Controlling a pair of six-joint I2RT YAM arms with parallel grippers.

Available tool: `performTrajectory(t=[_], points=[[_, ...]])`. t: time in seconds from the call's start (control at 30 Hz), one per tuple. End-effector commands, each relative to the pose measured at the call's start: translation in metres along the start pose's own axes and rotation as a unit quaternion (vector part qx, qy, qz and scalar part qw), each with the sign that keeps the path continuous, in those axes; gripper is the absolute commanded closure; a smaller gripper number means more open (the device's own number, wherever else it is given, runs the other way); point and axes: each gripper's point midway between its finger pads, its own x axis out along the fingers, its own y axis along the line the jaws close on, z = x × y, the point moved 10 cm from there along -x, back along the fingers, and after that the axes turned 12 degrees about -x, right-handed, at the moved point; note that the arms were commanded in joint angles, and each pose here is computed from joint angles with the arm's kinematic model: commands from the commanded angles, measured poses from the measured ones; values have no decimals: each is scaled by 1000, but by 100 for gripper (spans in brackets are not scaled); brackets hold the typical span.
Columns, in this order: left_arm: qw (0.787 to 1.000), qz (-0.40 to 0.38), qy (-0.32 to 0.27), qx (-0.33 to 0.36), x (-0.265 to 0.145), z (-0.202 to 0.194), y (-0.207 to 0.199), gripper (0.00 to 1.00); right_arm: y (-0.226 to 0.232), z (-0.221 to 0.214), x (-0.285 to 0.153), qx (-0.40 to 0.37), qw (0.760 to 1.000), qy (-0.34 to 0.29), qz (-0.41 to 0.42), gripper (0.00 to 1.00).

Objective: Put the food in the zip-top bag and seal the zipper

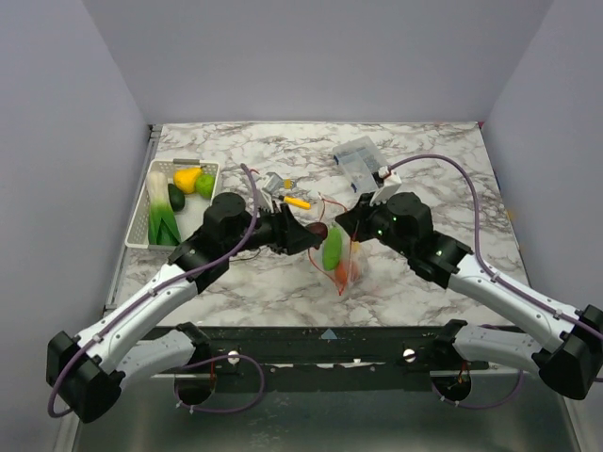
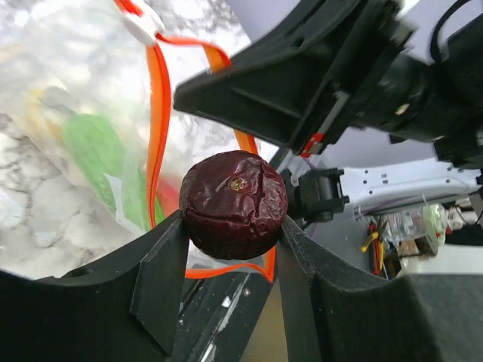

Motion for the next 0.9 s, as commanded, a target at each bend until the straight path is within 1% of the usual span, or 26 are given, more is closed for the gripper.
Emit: performTrajectory(t=[0.0,0.1,0.17,0.2,0.23,0.3,0.37,0.43,0.47,0.6,0.73,0.87], points=[[1000,-2,17,11,32,-8,-9,94,9,23,-11,12,999,-33,19,99],[999,31,26,13,46,-10,-8,91,9,26,-13,10,999,-37,18,99],[999,38,28,16,52,-8,-9,86,9,26,-13,10,999,-38,18,99],[999,43,27,16,55,-8,-8,81,9,26,-13,9,999,-36,18,99],[998,54,23,12,56,-6,-8,75,9,26,-13,9,999,-35,18,99],[998,67,18,11,59,-3,-6,54,9,25,-13,10,999,-35,18,99],[997,70,21,13,62,-1,-8,39,9,24,-13,10,999,-34,19,99],[997,74,16,10,63,0,-8,19,9,24,-13,10,999,-34,18,99],[997,72,12,10,61,0,-9,15,9,23,-12,10,999,-32,18,99],[997,67,1,23,55,1,-11,11,8,23,-11,8,999,-33,16,99],[995,83,-15,46,44,4,-13,10,7,22,-10,5,999,-34,11,99],[992,98,-45,71,27,8,-16,11,5,19,-10,1,1000,-31,5,99]])
